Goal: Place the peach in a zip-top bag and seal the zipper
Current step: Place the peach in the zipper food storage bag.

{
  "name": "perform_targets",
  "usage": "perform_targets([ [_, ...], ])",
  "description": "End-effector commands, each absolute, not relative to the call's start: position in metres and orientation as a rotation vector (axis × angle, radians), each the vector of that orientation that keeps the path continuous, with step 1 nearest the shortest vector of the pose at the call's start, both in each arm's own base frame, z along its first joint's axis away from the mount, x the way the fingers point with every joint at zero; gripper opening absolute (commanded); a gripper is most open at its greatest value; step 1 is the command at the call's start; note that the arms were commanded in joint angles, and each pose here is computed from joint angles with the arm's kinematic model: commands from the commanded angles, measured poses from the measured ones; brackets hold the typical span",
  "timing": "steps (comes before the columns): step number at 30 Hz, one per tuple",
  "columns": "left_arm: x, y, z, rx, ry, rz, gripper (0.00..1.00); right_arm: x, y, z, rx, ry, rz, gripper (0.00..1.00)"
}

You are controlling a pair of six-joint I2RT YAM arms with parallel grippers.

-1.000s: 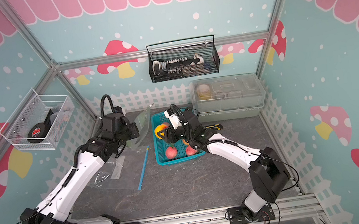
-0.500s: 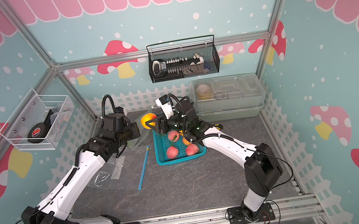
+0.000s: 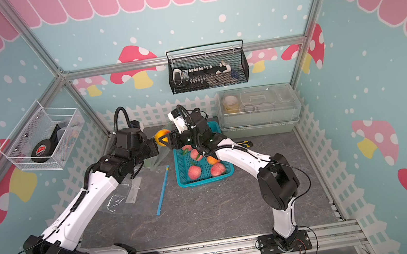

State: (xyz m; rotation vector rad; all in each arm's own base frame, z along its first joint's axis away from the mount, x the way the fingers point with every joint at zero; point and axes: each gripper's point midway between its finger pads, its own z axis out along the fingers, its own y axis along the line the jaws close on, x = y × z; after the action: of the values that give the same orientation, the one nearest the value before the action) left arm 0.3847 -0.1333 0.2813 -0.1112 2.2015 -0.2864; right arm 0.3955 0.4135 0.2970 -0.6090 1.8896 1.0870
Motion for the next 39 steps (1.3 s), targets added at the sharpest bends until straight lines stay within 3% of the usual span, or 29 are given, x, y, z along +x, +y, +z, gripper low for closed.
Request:
perform_targets([
  [1,0.381,-0.136,0.308,-0.126,2.137,-0.341,0.00,0.404,0.411,0.278,-0.618,1.976,0.943,0.65],
  [8,0.380,-0.138,0.313,-0.123,2.119,-0.368,0.00,0.412,0.412,0.256,-0.639,2.072,0.774,0.65],
  [18,0.382,-0.140,0.307,-0.119,2.129,-0.372,0.00,0.411,0.421,0.259,-0.671,2.069,0.775,0.73],
  [31,0.382,-0.136,0.302,-0.128,2.137,-0.344,0.00,0.396,0.419,0.291,-0.705,1.952,0.841,0.82],
  [39,0.380,-0.133,0.302,-0.134,2.131,-0.330,0.00,0.396,0.373,0.318,-0.556,1.867,0.675,0.81],
])
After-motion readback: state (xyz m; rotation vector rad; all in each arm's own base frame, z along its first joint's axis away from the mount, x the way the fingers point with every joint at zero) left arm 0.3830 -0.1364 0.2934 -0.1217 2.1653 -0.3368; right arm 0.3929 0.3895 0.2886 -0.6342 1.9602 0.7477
